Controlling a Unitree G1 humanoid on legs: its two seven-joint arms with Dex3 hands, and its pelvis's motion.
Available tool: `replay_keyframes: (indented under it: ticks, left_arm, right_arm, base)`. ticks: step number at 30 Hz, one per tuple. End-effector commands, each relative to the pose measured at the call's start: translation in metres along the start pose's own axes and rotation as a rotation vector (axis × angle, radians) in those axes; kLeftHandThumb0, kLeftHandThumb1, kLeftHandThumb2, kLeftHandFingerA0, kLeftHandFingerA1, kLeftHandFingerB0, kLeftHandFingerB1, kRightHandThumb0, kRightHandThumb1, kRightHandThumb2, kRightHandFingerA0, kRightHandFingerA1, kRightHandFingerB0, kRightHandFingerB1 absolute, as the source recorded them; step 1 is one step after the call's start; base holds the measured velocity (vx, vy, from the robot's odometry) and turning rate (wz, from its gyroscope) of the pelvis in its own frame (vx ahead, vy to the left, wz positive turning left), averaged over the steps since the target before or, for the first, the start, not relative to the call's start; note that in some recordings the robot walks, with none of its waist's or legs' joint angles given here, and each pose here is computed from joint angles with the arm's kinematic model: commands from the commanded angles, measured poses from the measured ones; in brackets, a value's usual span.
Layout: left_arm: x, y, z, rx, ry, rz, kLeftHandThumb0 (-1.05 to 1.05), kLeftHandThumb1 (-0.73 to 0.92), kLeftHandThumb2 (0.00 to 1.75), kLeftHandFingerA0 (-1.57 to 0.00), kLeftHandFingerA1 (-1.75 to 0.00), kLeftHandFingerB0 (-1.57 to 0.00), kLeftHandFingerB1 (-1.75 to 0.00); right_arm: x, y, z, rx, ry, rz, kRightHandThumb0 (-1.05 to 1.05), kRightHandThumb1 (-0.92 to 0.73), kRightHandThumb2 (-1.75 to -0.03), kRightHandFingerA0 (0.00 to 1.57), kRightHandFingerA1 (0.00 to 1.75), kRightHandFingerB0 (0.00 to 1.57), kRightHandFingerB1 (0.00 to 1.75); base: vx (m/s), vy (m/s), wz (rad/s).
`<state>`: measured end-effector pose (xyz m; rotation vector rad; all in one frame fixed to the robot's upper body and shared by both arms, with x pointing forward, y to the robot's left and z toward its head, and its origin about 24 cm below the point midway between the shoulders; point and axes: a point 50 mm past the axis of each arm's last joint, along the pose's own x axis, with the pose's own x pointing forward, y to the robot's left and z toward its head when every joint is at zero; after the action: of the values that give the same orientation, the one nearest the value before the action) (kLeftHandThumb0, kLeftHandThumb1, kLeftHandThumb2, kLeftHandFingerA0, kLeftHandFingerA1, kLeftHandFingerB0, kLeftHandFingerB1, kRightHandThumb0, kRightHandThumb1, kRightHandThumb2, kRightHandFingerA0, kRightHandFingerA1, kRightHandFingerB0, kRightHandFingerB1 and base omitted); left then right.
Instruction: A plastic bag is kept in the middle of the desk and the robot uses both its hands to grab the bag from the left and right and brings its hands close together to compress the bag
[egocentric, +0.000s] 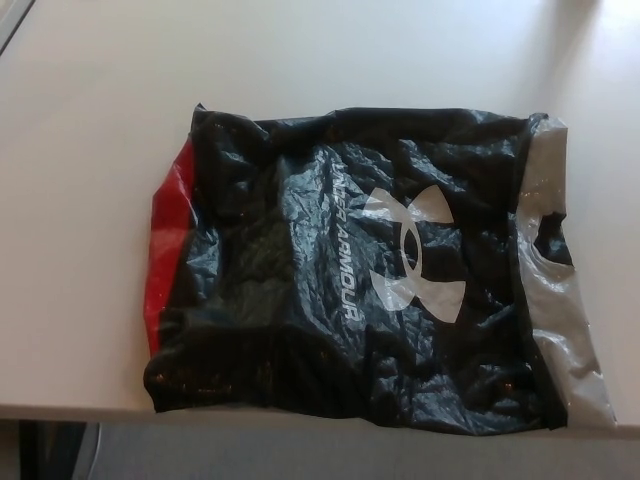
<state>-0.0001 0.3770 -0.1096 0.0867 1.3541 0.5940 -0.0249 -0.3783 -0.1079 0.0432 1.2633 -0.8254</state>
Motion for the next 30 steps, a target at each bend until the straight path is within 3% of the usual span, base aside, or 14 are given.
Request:
replay_keyframes:
  ticks: [1, 2, 6, 7, 13, 15, 17, 18, 19, 20, 26, 27, 29, 30]
  left_arm:
    - [-0.043, 0.033, 0.102, -0.060, -0.582, 0.053, -0.56, 0.70, 1.04, -0.48, -0.57, -0.33, -0.49]
    - [-0.020, 0.038, 0.088, -0.113, -0.491, 0.096, -0.59, 0.70, 1.03, -0.46, -0.55, -0.37, -0.49]
    - [-0.025, 0.047, 0.098, -0.177, -0.579, 0.143, -0.73, 0.84, 0.66, -0.47, -0.35, -0.44, -0.35]
    - [-0.033, 0.055, 0.111, -0.225, -0.676, 0.163, -0.59, 0.79, 0.64, -0.47, -0.37, -0.45, -0.35]
    - [-0.055, 0.075, 0.139, -0.326, -0.915, 0.203, -0.51, 0.79, 0.64, -0.47, -0.38, -0.43, -0.35]
    - [-0.059, 0.078, 0.144, -0.366, -0.954, 0.196, -0.54, 0.79, 0.64, -0.44, -0.38, -0.41, -0.35]
    - [-0.069, 0.084, 0.151, -0.396, -1.053, 0.214, -0.59, 0.65, 1.01, -0.34, -0.52, -0.28, -0.47]
    - [-0.071, 0.085, 0.153, -0.434, -1.081, 0.212, -0.57, 0.78, 0.64, -0.45, -0.38, -0.42, -0.35]
    - [-0.078, 0.088, 0.157, -0.482, -1.159, 0.203, -0.71, 0.66, 1.00, -0.35, -0.51, -0.30, -0.47]
    - [-0.081, 0.089, 0.159, -0.493, -1.198, 0.204, -0.74, 0.66, 1.00, -0.33, -0.50, -0.30, -0.46]
    - [-0.109, 0.098, 0.171, -0.495, -1.436, 0.233, -0.71, 0.78, 0.63, -0.22, -0.33, -0.18, -0.27]
    - [-0.114, 0.100, 0.172, -0.493, -1.474, 0.241, -0.37, 0.46, 1.05, -0.02, -0.48, 0.00, -0.47]
    - [-0.121, 0.101, 0.173, -0.472, -1.520, 0.265, -0.37, 0.46, 1.05, -0.01, -0.49, 0.00, -0.48]
    - [-0.127, 0.101, 0.173, -0.468, -1.554, 0.278, -0.77, 0.78, 0.63, -0.17, -0.33, -0.14, -0.25]
  right_arm:
    - [0.001, 0.023, 0.069, 0.051, -0.226, 0.041, -0.48, -0.92, -1.08, 0.00, 0.00, 0.00, 0.00]
    - [-0.010, 0.038, 0.127, 0.086, -0.432, 0.099, -0.59, -0.44, -0.75, 0.48, 0.47, 0.44, 0.44]
    - [-0.013, 0.027, 0.139, 0.130, -0.497, 0.119, -0.58, -0.69, -0.61, 0.26, 0.30, 0.25, 0.29]
    - [-0.017, 0.024, 0.148, 0.143, -0.538, 0.106, -0.30, -0.45, -0.99, 0.07, 0.50, 0.07, 0.48]
    - [-0.029, 0.016, 0.176, 0.236, -0.702, 0.097, -0.30, -0.48, -1.01, 0.06, 0.49, 0.06, 0.48]
    - [-0.034, 0.015, 0.184, 0.259, -0.756, 0.100, -0.54, -0.69, -0.61, 0.21, 0.33, 0.20, 0.30]
    - [-0.044, 0.015, 0.199, 0.283, -0.874, 0.102, -0.58, -0.68, -0.61, 0.25, 0.36, 0.17, 0.30]
    - [-0.046, 0.014, 0.202, 0.265, -0.897, 0.090, -0.59, -0.70, -0.61, 0.26, 0.35, 0.16, 0.29]
    - [-0.054, 0.013, 0.211, 0.254, -0.965, 0.087, -0.36, -0.48, -1.02, 0.01, 0.48, 0.00, 0.47]
    - [-0.058, 0.012, 0.216, 0.257, -1.001, 0.089, -0.62, -0.71, -0.61, 0.17, 0.33, 0.08, 0.27]
    - [-0.082, 0.013, 0.241, 0.255, -1.202, 0.080, -0.78, -0.52, -0.81, 0.00, 0.16, 0.00, 0.00]
    - [-0.087, 0.013, 0.244, 0.255, -1.241, 0.084, -0.78, -0.52, -0.81, 0.00, 0.16, 0.00, 0.00]
    - [-0.093, 0.014, 0.247, 0.255, -1.295, 0.086, -0.79, -0.52, -0.81, 0.00, 0.14, 0.00, 0.00]
    - [-0.097, 0.014, 0.250, 0.270, -1.325, 0.103, -0.75, -0.50, -0.79, 0.00, 0.11, 0.00, 0.00]
  base:
    - [0.00, 0.000, 0.00]
    - [0.00, 0.000, 0.00]
    - [-0.01, -0.001, -0.02]
    - [0.00, 0.000, 0.00]
    - [0.00, 0.000, 0.00]
    - [0.00, 0.000, 0.00]
    - [0.00, 0.000, 0.00]
    - [0.00, 0.000, 0.00]
    - [0.00, 0.000, 0.00]
    - [0.00, 0.000, 0.00]
    - [0.00, 0.000, 0.00]
    - [0.00, 0.000, 0.00]
    - [0.00, 0.000, 0.00]
    - [0.00, 0.000, 0.00]
